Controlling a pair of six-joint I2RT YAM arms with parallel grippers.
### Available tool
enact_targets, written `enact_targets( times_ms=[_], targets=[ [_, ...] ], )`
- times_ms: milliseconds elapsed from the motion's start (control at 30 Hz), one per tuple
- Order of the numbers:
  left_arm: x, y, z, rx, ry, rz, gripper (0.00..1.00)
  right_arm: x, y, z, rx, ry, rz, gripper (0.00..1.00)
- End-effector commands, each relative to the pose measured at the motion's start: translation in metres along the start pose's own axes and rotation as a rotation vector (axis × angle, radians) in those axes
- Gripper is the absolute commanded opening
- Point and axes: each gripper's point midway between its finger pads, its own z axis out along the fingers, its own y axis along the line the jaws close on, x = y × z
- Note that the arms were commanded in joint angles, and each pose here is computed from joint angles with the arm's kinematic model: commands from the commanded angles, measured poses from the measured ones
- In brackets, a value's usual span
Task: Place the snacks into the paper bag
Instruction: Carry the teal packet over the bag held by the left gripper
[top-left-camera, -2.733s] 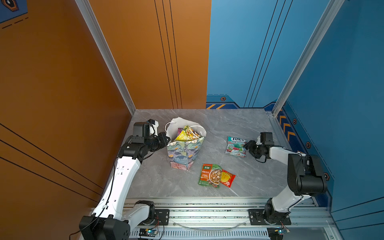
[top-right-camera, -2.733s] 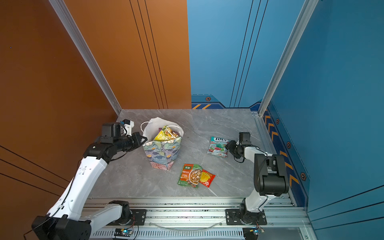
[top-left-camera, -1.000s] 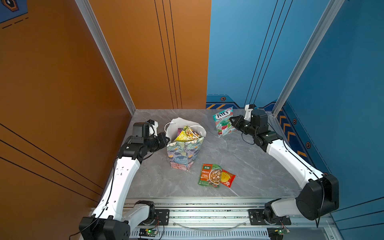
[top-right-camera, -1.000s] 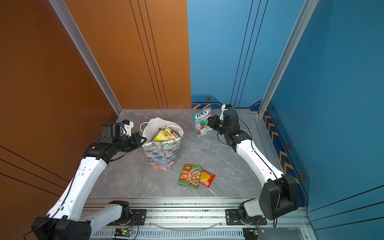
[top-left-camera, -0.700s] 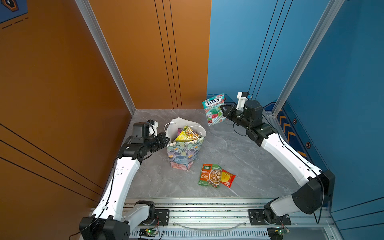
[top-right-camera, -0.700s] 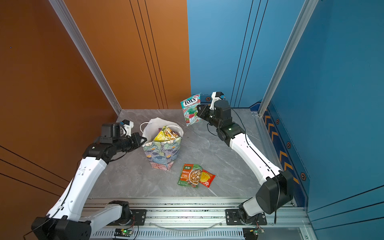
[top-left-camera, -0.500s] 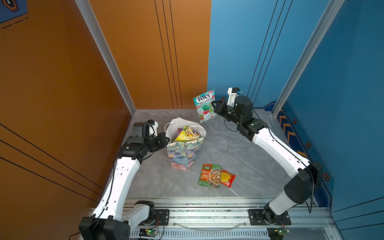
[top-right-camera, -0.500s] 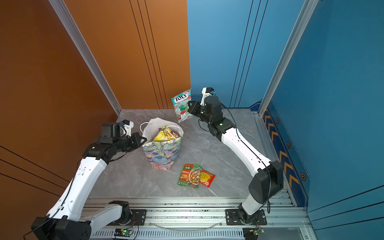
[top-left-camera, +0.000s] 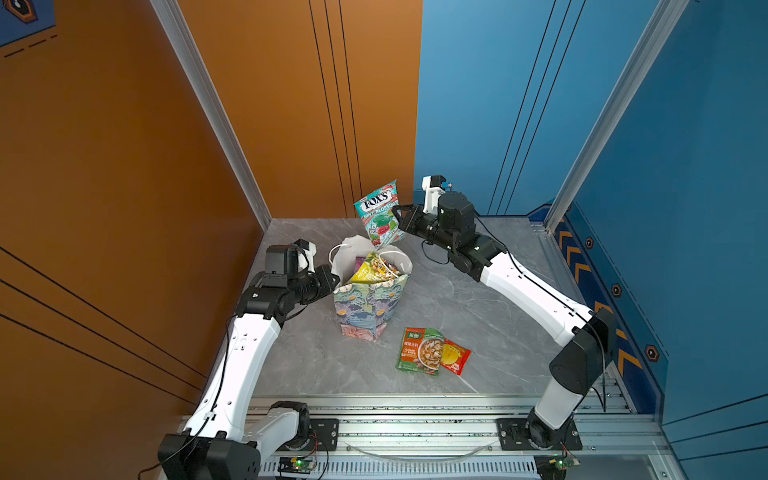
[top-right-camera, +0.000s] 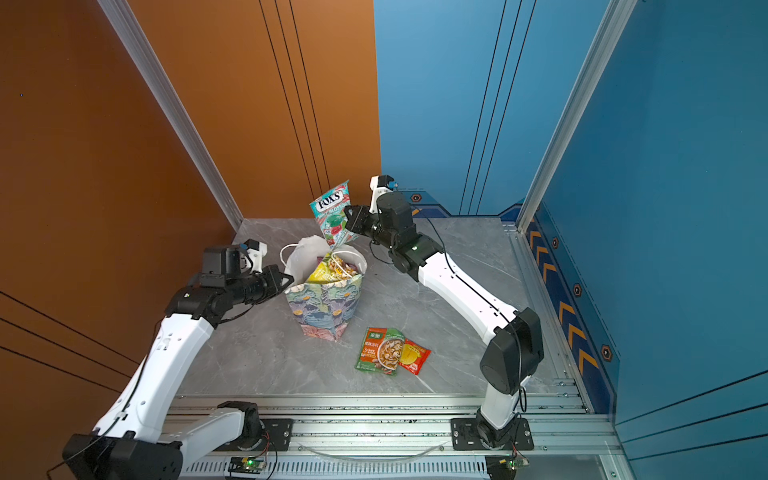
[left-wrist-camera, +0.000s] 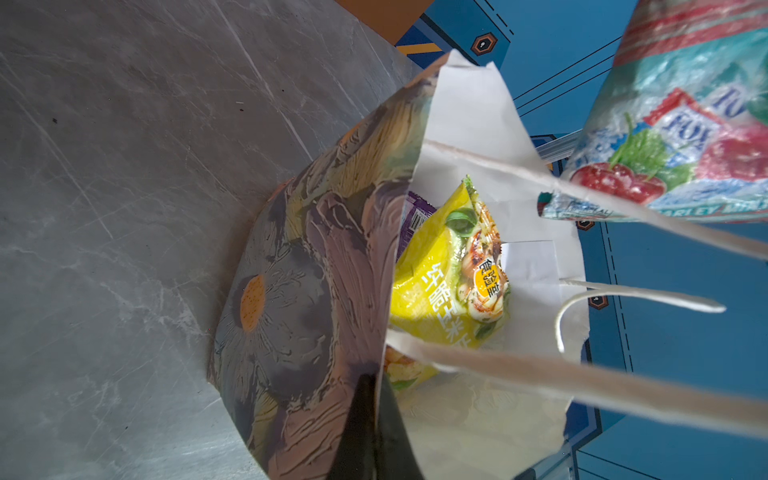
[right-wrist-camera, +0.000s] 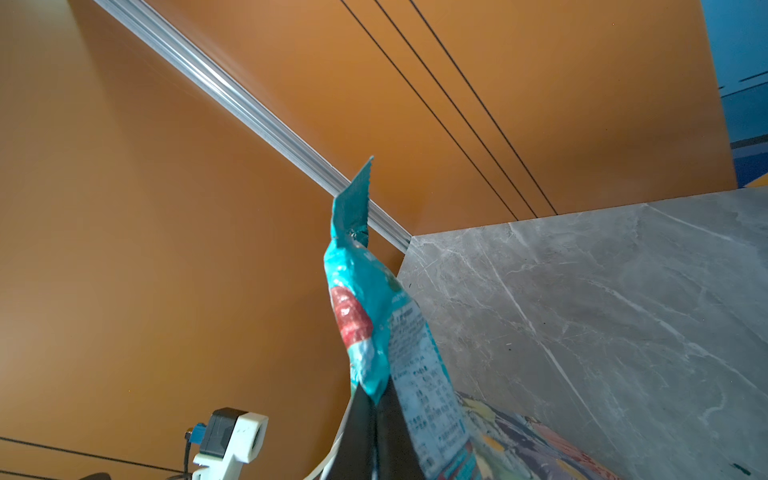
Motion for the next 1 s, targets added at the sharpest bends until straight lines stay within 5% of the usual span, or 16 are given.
enact_targets(
  times_ms=[0,500,967],
  targets=[
    [-0.006,-0.015,-0.008,0.047,-0.019,0.019,0.00,-0.027,0.038,-0.019,-0.080,-0.102,-0.031,0.00],
    [-0.006,-0.016,-0.009,0.049,-0.023,0.021,0.00,0.036,0.033,-0.019,-0.062,0.004,0.006,0.00],
    [-0.007,-0.017,-0.010,0.051,-0.026,0.024,0.00,0.085,0.012,-0.002,-0.056,0.065,0.180,0.00]
  ],
)
